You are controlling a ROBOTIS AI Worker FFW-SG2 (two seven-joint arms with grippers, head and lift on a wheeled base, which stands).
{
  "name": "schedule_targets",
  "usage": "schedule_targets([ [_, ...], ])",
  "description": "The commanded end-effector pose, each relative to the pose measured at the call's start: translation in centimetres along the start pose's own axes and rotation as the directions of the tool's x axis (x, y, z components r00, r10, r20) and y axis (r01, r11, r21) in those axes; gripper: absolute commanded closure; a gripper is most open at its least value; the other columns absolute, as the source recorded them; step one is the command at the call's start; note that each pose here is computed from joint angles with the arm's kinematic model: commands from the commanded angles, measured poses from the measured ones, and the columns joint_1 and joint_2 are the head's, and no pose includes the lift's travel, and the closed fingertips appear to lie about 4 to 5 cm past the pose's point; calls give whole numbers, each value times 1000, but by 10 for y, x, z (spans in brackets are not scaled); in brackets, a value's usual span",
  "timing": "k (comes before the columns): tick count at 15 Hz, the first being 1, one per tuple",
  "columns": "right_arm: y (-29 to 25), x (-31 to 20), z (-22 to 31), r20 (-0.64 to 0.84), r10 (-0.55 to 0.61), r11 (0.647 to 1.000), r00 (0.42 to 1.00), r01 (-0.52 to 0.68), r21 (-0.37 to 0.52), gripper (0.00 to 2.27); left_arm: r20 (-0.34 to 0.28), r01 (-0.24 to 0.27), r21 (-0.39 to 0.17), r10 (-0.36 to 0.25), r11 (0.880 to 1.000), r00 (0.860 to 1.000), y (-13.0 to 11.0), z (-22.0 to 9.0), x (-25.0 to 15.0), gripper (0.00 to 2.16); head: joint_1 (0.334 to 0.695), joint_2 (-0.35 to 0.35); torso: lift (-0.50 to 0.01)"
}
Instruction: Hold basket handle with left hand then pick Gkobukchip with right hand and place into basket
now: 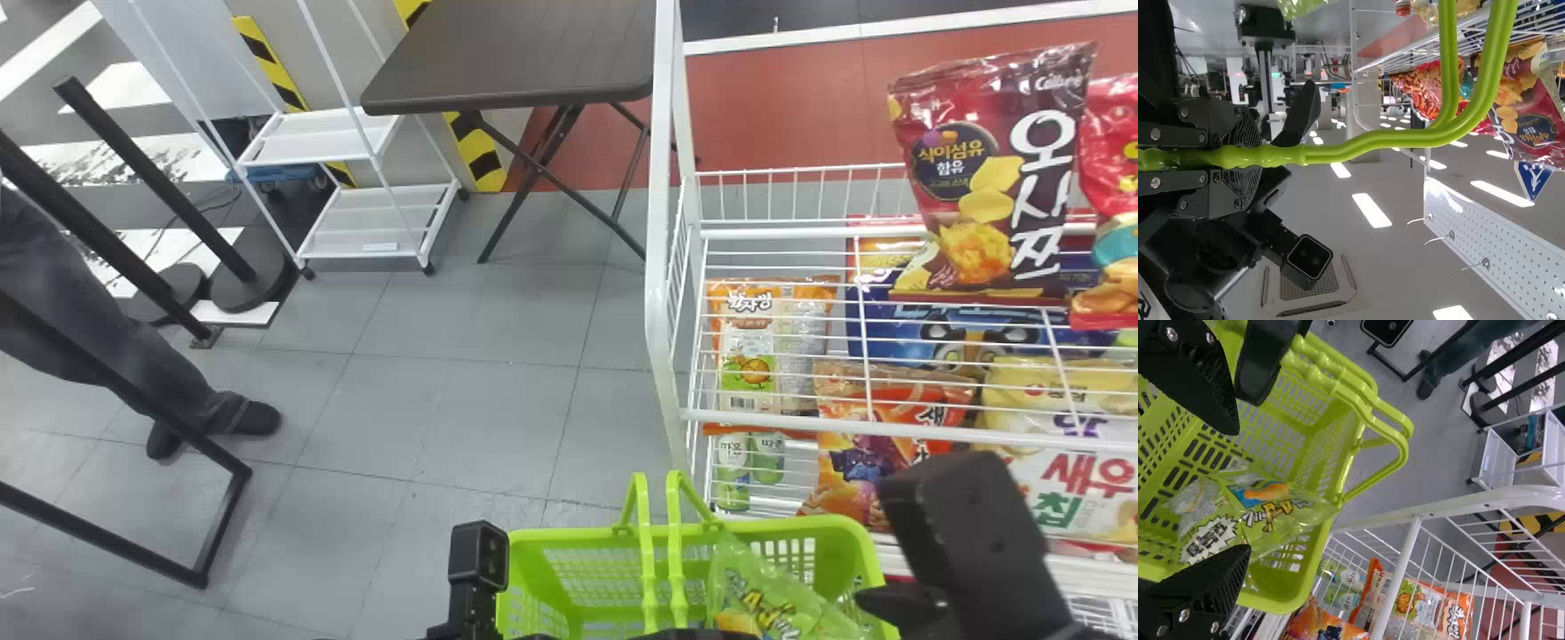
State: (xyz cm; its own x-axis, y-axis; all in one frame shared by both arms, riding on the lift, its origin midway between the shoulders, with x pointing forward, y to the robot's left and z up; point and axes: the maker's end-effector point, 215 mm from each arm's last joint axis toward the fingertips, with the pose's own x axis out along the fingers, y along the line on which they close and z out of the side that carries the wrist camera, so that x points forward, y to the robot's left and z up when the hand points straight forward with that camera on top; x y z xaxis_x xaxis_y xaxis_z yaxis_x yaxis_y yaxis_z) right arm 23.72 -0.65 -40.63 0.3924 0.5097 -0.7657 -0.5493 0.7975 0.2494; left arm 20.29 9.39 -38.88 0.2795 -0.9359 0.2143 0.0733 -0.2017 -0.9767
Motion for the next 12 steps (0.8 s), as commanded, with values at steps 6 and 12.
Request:
schedule_targets([
  [6,-123,-20,-49,-74,-230,957,970,240,165,76,4,5,-3,-5,1000,1000,0,-2,1,2155,695,59,0],
  [12,-232,-68,73,459,-369,925,808,273,263,87,4,4,-7,-4,1000,1000,1,-3,0,2155,695,-161,0],
])
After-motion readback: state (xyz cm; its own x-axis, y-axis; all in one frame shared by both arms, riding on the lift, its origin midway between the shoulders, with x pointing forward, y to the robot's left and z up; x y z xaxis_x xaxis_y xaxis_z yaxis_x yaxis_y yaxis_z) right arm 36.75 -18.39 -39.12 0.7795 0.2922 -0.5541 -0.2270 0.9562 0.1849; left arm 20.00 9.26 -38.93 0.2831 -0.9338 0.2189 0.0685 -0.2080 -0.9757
